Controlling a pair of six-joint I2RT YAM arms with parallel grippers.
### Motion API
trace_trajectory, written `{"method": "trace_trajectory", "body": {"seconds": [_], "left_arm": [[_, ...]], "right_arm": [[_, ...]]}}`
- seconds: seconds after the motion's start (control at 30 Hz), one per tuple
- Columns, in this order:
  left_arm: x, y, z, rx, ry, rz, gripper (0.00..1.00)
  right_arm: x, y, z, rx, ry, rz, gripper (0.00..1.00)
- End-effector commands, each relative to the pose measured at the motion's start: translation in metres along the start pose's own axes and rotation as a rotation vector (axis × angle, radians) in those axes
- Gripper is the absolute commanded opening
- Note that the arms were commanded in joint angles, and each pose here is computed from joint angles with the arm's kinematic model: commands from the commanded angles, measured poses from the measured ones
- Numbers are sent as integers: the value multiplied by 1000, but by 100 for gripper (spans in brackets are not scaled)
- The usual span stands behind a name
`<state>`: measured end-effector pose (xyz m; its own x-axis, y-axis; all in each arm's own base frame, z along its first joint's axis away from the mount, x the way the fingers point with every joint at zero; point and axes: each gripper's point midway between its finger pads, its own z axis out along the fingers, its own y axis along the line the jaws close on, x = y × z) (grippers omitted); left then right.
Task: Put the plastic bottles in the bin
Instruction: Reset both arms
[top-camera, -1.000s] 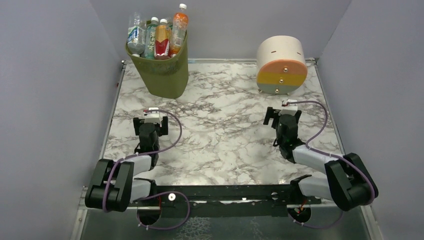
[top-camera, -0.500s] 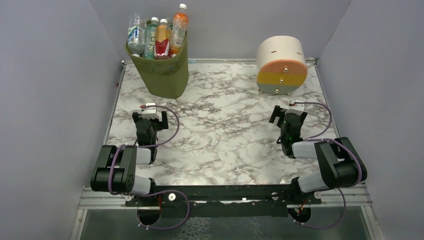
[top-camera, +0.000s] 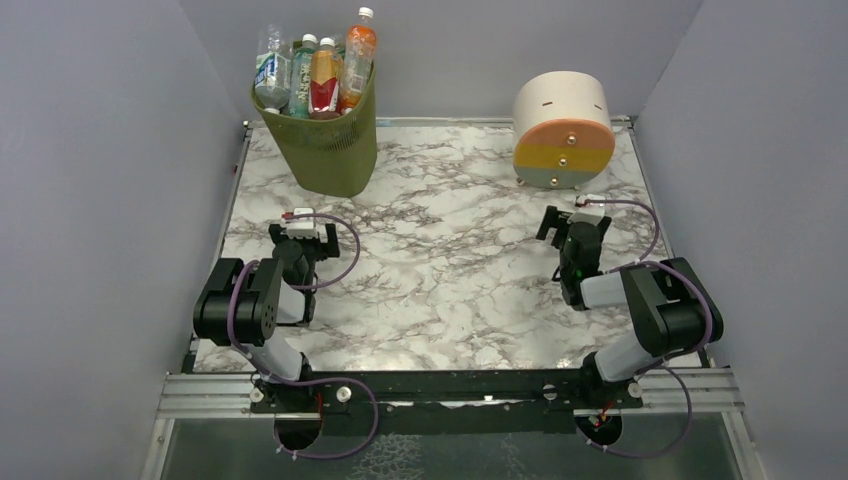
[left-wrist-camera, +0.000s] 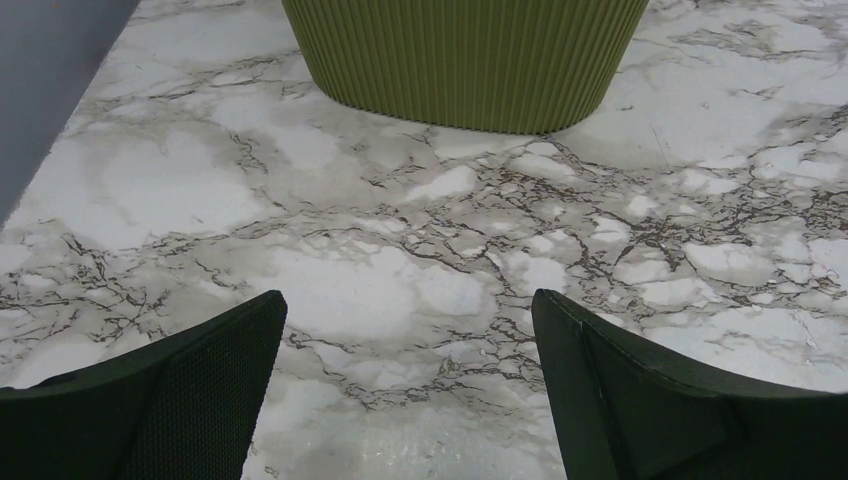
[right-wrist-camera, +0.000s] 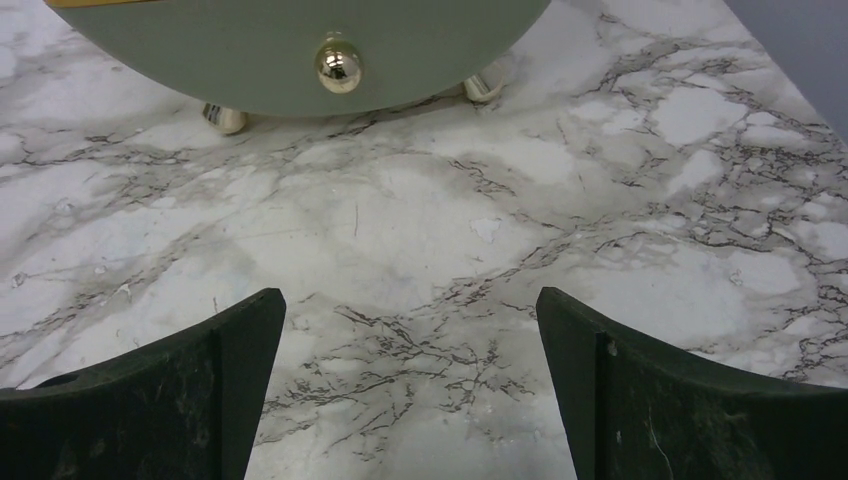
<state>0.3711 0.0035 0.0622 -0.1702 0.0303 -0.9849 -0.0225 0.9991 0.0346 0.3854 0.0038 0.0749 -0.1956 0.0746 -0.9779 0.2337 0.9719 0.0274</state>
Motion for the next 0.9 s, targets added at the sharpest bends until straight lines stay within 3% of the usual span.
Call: {"method": "trace_trajectory", "body": {"seconds": [0.0, 0.37, 0.6, 0.87], "left_arm": [[-19, -10, 8, 56, -74, 17, 99], [-22, -16, -3, 89, -116, 40, 99], [-22, -16, 1, 89, -104, 40, 99], [-15, -10, 13, 34, -43, 27, 99]], "right_arm": [[-16, 8, -1, -58, -68, -4, 99], [-17, 35, -28, -284, -200, -92, 100], [-5, 37, -16, -265, -111, -86, 99], [-7, 38, -15, -269, -126, -84, 99]]}}
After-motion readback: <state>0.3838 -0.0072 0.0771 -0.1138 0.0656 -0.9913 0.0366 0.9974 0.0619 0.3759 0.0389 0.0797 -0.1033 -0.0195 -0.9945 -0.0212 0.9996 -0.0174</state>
